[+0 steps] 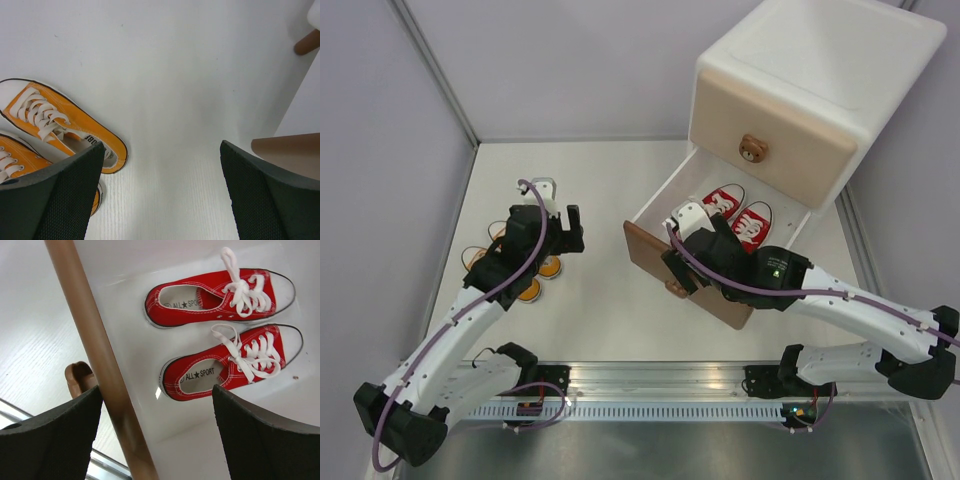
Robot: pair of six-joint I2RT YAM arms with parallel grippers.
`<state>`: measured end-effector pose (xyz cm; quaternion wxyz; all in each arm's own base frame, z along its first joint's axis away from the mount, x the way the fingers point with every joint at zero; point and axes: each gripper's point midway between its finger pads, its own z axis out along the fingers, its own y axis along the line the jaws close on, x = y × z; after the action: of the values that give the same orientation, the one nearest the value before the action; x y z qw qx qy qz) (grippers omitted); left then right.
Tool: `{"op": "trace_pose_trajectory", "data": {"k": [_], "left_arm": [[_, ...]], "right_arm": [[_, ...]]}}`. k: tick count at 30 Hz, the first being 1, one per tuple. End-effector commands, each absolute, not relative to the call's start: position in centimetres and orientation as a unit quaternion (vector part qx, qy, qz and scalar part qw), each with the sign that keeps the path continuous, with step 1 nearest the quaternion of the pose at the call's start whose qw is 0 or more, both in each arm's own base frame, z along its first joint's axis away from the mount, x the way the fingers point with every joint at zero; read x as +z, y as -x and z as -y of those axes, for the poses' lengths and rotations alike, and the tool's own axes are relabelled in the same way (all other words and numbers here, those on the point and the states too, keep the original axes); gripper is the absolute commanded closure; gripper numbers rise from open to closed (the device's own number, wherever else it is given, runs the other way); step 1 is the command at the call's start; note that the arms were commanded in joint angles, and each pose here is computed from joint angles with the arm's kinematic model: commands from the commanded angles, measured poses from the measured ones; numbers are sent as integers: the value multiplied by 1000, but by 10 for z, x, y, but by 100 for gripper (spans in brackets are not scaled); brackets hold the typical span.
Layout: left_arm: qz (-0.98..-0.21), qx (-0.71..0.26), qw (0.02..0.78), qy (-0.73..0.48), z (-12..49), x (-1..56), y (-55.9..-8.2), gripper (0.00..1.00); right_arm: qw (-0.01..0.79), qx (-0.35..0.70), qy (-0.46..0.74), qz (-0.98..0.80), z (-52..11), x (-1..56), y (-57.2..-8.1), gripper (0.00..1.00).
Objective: Place and organize the shoes in the shoe cabinet
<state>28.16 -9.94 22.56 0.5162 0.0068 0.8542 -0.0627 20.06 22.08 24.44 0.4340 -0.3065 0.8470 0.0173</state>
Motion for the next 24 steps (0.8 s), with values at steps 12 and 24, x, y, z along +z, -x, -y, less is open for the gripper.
{"op": "trace_pose_trajectory", "data": {"k": [12, 24], "left_arm": [[-837, -16, 546, -2, 76, 221, -285, 2], [-839, -16, 544, -4, 77, 218, -285, 2]], "right_arm": [[520, -146, 186, -821, -138, 297, -247, 7], [559, -145, 122, -807, -119, 329, -254, 8]]}}
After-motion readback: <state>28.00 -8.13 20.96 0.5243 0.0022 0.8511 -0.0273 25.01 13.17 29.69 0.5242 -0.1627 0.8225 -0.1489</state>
